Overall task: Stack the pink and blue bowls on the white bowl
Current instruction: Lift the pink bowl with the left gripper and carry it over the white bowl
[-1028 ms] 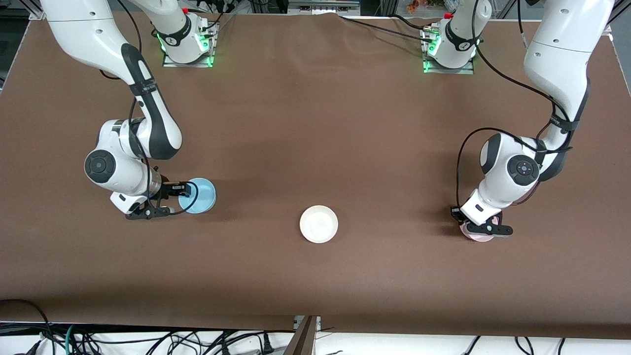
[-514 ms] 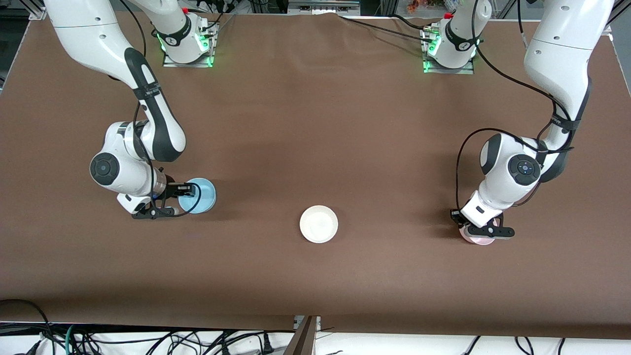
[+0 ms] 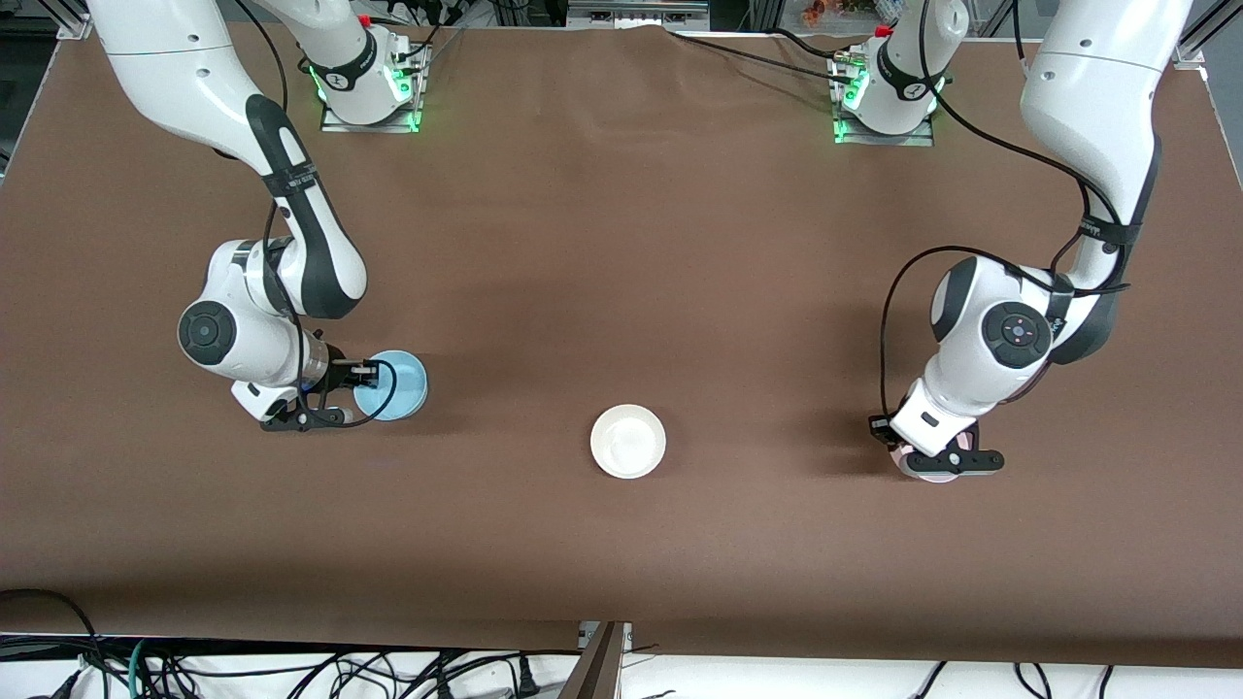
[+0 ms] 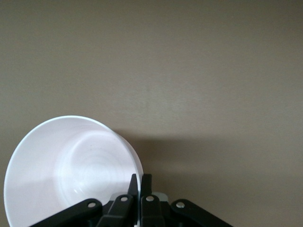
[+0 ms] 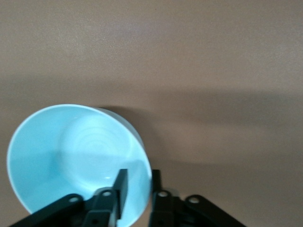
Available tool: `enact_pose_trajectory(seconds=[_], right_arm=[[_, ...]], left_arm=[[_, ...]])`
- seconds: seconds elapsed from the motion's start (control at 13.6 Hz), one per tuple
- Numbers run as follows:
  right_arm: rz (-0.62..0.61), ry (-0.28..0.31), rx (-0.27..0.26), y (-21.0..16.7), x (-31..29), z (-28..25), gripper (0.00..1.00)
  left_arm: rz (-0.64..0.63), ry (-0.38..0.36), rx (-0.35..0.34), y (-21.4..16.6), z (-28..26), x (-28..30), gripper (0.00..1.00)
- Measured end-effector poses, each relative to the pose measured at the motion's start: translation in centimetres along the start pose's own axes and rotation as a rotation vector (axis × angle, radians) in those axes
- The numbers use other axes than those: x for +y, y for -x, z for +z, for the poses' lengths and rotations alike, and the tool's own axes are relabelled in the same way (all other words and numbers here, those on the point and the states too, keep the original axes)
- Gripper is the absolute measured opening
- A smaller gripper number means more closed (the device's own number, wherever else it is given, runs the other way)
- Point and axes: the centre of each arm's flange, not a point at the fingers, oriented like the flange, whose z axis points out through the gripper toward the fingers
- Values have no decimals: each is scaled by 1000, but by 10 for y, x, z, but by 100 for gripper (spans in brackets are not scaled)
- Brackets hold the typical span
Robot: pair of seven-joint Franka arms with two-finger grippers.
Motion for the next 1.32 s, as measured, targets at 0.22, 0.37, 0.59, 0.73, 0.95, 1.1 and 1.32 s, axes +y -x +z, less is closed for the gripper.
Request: enact_pose_trajectory(seconds=[0.22,0.37,0.59,0.73,0.95,1.1,1.32], right_arm=[[-9,-2,2,-1,4,-1,7],[-12,-5,14,-3,3,-7,2],[-17,-9,28,-13,1,-27,2],[-19,-19,17,-22,1,-64,2],[-13,-30,4,-28,11,-139,2],[-17,-37,-6,-28,12,-178,2],[-24,-42,-47,-24,12,-227,2]], left_arm=[[-63,-5,-9,1,-18,40,3],[-103,-10,-19,6,-29,70,3],[-157,-6,-18,18,-41,117,3],[-203,1,-12,27,-49,145,3],[-257,10,-6,39,-59,179,3],[-290,11,-8,46,-64,198,3],[-363,6,-21,50,-66,233,3]])
